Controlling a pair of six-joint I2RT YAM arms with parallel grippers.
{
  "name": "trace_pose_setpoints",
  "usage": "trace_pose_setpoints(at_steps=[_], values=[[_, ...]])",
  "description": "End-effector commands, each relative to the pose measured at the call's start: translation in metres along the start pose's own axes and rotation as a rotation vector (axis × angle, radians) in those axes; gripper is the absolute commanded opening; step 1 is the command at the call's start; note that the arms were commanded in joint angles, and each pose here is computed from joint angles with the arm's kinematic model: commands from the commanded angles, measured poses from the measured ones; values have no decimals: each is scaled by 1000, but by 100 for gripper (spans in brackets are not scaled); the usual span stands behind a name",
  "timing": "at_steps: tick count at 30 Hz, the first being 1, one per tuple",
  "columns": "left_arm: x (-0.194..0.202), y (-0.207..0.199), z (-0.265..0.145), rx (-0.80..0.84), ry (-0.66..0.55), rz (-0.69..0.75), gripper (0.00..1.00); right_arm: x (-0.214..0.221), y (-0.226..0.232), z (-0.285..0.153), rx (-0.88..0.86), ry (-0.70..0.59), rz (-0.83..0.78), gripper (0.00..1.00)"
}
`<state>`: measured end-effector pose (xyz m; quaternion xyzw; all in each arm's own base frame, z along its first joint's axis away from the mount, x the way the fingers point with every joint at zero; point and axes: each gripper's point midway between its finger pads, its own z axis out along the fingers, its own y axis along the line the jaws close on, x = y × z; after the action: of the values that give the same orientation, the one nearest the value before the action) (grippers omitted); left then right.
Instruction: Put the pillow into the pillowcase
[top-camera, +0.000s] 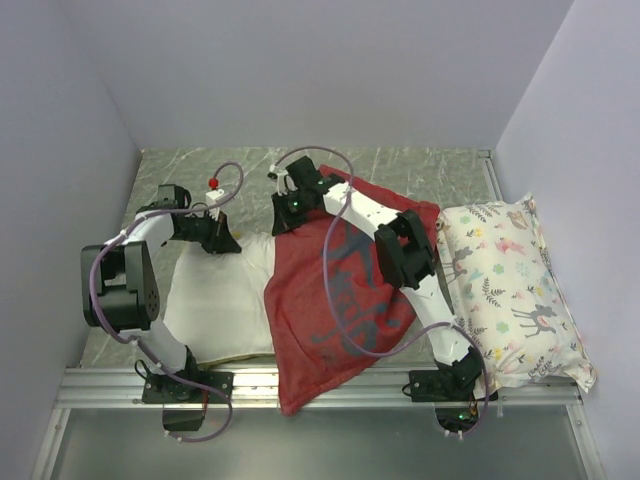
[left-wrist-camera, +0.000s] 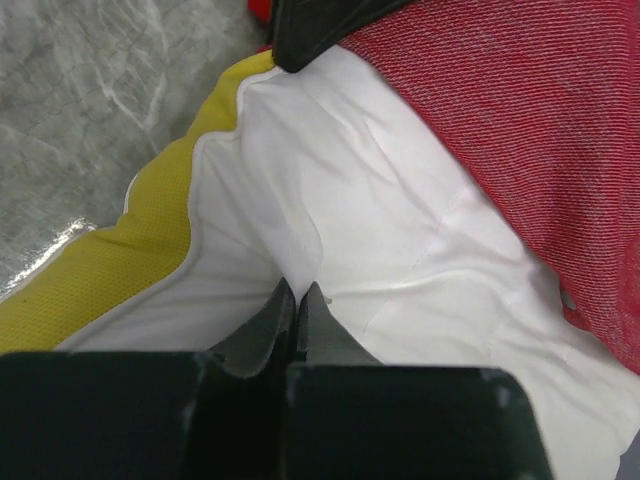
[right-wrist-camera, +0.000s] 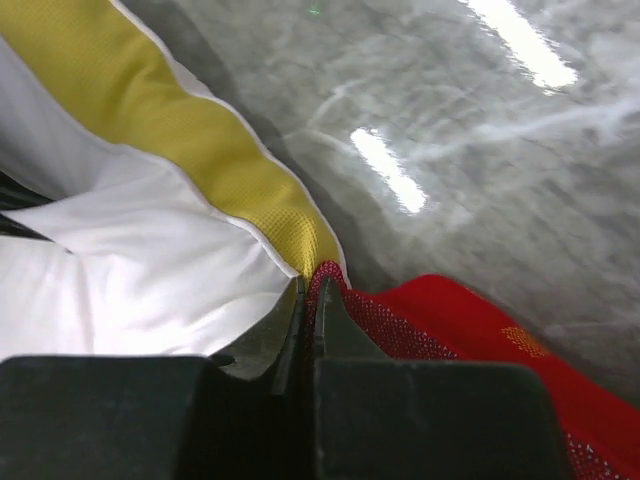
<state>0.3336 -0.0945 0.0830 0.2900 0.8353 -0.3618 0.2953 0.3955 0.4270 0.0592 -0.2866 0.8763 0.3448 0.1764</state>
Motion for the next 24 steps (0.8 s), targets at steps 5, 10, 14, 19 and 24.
trace_pose_setpoints(at_steps=[5,10,14,19,24], values=[[-52,-74,-13,148,-158,229,0,-77,131,-107,-300,-246,-93,3],[-79,-113,-16,207,-222,316,0,-86,139,-131,-291,-284,-93,10],[-88,-139,-15,256,-234,365,1,-88,128,-138,-302,-284,-57,11],[-90,-159,-18,272,-235,433,0,-91,122,-148,-314,-292,-28,20],[-83,-158,-17,274,-208,431,0,-80,94,-137,-270,-252,30,0]])
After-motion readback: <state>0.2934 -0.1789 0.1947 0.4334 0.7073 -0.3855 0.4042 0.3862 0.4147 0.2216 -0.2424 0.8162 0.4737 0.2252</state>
